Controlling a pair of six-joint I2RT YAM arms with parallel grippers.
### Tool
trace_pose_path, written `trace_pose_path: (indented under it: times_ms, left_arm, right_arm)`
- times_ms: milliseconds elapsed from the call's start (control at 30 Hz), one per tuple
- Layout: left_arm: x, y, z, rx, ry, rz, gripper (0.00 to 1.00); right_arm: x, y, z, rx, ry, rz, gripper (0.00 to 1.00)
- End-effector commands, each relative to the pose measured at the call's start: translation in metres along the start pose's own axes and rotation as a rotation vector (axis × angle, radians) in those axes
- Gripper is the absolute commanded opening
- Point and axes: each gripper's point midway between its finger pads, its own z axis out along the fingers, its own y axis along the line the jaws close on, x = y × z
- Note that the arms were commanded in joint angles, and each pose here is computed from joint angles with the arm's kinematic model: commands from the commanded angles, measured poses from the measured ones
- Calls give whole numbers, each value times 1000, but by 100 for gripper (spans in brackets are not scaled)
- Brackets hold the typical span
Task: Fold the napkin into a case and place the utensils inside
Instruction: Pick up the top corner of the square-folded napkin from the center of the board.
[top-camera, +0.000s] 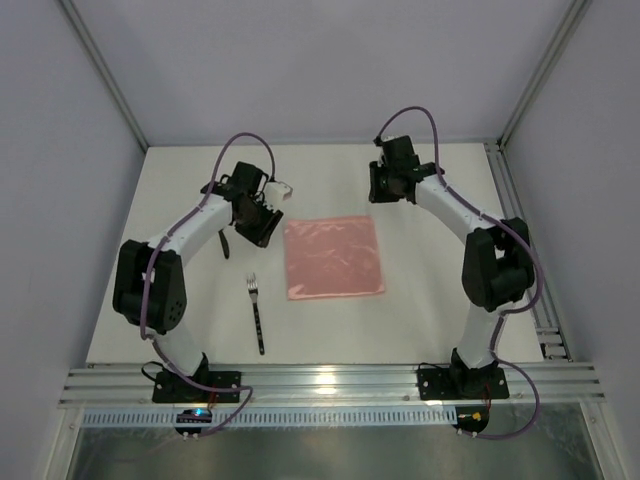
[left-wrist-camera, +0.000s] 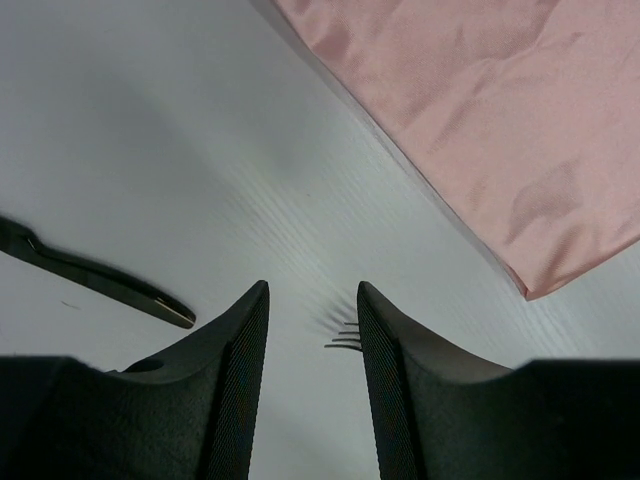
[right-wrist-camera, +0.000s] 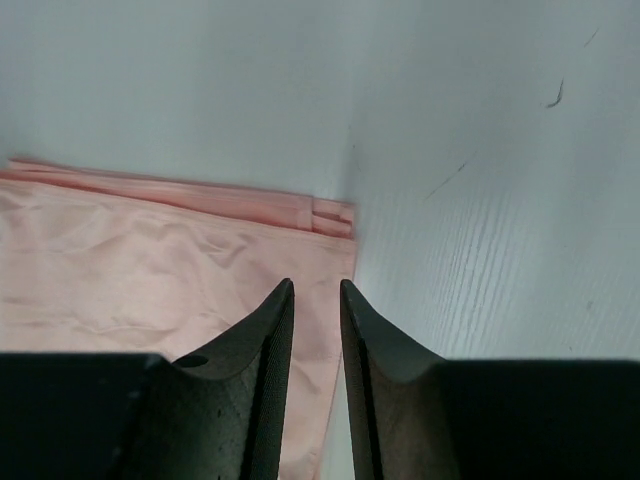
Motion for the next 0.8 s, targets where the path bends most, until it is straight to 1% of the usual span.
trace_pose_path:
  times_ms: [0, 100, 167, 300, 433, 767]
  left_arm:
    - [-24, 9, 5, -8, -46, -21, 43]
    - [-24, 6, 18, 21, -26, -42, 43]
    - [-20, 3, 26, 40, -10, -53, 43]
    - [-16, 2, 31, 52, 9, -61, 43]
    - [-15, 1, 33, 57, 4, -60, 44]
    - [-16, -1, 32, 64, -1, -60, 43]
  right_arm:
    - [20, -22, 21, 88, 103, -90, 29]
    - [29, -28, 37, 82, 139, -87, 29]
    - [34, -25, 41, 44, 154, -77, 29]
    - [49, -25, 51, -2, 179, -53, 29]
    - [62, -27, 62, -7, 209, -37, 29]
    - [68, -24, 78, -51, 228, -12, 29]
